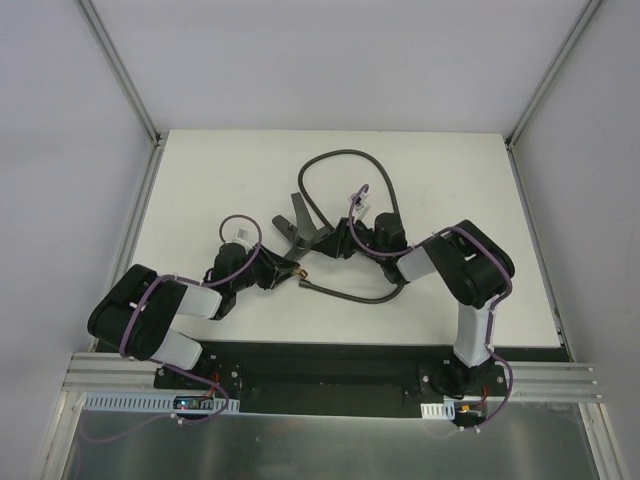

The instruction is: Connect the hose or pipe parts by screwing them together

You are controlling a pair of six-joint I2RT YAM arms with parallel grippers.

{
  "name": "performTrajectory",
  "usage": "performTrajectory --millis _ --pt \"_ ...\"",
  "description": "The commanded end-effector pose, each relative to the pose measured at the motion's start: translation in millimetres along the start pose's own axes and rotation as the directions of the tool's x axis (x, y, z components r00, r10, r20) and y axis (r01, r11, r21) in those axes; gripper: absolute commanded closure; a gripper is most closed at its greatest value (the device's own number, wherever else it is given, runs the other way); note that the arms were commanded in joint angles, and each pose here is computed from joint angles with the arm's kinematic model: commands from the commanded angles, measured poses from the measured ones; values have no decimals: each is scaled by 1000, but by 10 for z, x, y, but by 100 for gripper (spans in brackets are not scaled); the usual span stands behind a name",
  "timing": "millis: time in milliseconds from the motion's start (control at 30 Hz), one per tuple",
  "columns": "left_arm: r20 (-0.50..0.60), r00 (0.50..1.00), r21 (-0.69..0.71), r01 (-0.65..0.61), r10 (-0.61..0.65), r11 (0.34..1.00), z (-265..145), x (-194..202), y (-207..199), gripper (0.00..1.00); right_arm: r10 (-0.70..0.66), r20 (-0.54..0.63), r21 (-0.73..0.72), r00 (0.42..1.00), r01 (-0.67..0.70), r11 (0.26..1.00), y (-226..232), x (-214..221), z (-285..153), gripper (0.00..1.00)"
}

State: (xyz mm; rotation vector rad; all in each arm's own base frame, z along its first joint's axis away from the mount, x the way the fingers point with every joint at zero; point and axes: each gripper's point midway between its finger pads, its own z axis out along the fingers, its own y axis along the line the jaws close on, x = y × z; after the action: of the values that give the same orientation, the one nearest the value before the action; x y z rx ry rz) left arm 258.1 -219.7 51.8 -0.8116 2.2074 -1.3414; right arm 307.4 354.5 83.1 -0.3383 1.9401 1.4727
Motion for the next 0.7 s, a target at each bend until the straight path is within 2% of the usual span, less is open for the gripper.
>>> performTrajectory --millis 0,67,100,133,167,200,300,567,667 --pt "11 995 101 -101 100 990 10 -50 -349 100 -145 43 9 989 145 989 179 -162 -80 57" --pt "37 994 56 -105 104 993 -4 -139 -294 100 -211 40 46 977 209 977 221 -209 -124 57" --pt "53 990 44 -134 132 990 -4 -204 -308 100 -277 -24 76 960 278 957 177 -57 -133 56" --pt "84 987 30 -138 135 990 -30 -330 -306 100 -340 -29 84 940 341 936 256 -74 -158 55" --pt "92 986 2 -141 140 990 -67 -375 -275 100 -371 -78 150 925 379 913 157 18 -185 53" --pt "111 979 -2 -169 168 986 -85 -463 -318 100 -489 -131 123 863 503 855 217 148 -150 51" --pt "156 975 -21 -155 157 988 -193 -671 -328 100 -582 -176 75 794 600 796 293 321 -59 48" --pt "123 988 -25 -95 97 995 -295 -571 -238 100 -623 -91 -36 777 622 782 256 552 148 46" --pt "106 991 -35 -78 81 996 -331 -490 -138 100 -619 -107 -72 778 615 785 247 688 168 46"
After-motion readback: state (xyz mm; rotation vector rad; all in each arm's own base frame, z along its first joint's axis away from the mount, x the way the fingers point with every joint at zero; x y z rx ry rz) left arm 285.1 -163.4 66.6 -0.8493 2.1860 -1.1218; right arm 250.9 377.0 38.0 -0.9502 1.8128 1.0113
